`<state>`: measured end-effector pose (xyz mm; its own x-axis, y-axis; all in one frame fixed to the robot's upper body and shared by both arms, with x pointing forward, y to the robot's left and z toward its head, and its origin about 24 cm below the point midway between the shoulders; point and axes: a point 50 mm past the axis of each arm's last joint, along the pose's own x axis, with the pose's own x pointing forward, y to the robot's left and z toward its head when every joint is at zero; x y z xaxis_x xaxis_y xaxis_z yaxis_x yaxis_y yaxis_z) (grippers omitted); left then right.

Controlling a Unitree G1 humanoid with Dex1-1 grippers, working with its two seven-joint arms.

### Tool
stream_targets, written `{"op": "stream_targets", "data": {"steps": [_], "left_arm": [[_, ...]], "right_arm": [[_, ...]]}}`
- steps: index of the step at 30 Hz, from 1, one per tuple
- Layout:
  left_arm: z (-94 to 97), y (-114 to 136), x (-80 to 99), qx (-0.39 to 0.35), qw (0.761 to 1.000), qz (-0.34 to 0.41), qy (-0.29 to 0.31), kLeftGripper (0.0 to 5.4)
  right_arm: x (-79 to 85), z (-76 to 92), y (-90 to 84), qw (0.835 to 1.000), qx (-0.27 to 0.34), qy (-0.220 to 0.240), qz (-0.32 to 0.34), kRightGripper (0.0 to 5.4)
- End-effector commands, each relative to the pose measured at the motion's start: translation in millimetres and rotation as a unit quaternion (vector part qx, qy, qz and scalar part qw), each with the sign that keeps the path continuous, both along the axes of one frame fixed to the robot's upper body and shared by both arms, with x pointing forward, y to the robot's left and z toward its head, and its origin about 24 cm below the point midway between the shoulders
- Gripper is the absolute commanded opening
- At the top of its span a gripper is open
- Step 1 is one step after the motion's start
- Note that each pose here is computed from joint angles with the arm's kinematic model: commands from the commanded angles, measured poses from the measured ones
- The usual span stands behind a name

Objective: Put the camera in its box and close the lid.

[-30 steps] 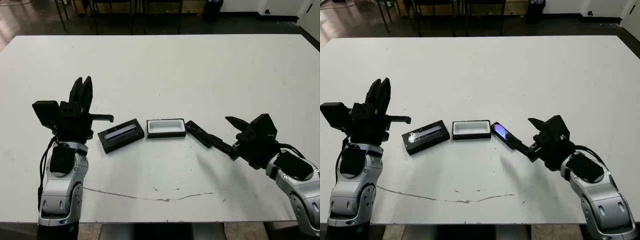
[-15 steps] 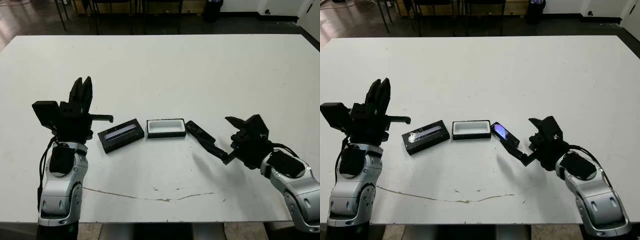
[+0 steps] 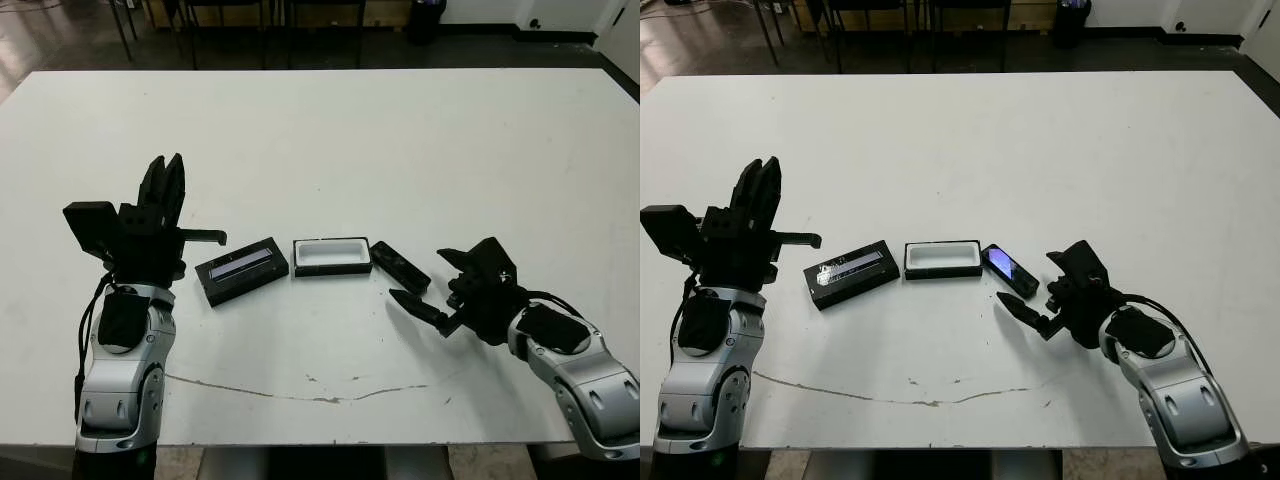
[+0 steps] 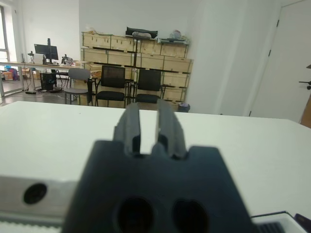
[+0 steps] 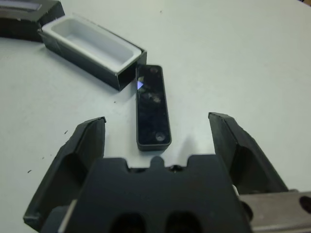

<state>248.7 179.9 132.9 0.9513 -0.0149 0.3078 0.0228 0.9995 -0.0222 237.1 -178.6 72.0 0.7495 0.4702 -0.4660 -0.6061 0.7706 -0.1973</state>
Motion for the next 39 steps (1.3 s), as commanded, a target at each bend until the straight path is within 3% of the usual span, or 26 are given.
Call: {"op": "stream_targets", "data": {"steps": [1,10,19,25,30,39], "left_arm": [[-5.2,3,-1.0,0.004,1.000,0.003,0.017,0.00],[-5.5,3,-0.9,0.004,1.000,0.004,0.018,0.00],[-5.8,1,-1.5,0.001,1.000,0.002,0.019,0.00],[-6.2,1,-1.2,0.003,1.000,0.002,0.018,0.00],[-6.7,1,-0.9,0.002,1.000,0.004,0.017,0.00],[-7.0,1,-1.0,0.000,1.000,0.006,0.020,0.00]], "right_arm": [[0.4,-6.2,-3.0,1.000,-0.018,0.018,0.001,3.59],[1.3,-21.5,-7.2,0.999,-0.013,0.028,-0.012,1.83],[-3.2,-25.9,-8.5,1.000,-0.001,-0.005,-0.013,0.09],[0.1,-20.9,-11.7,1.000,-0.005,-0.011,0.008,0.00],[12.8,-8.9,-21.9,1.000,0.002,-0.015,0.002,0.00],[55.3,41.1,-47.7,0.991,0.117,-0.045,-0.050,0.00]]}}
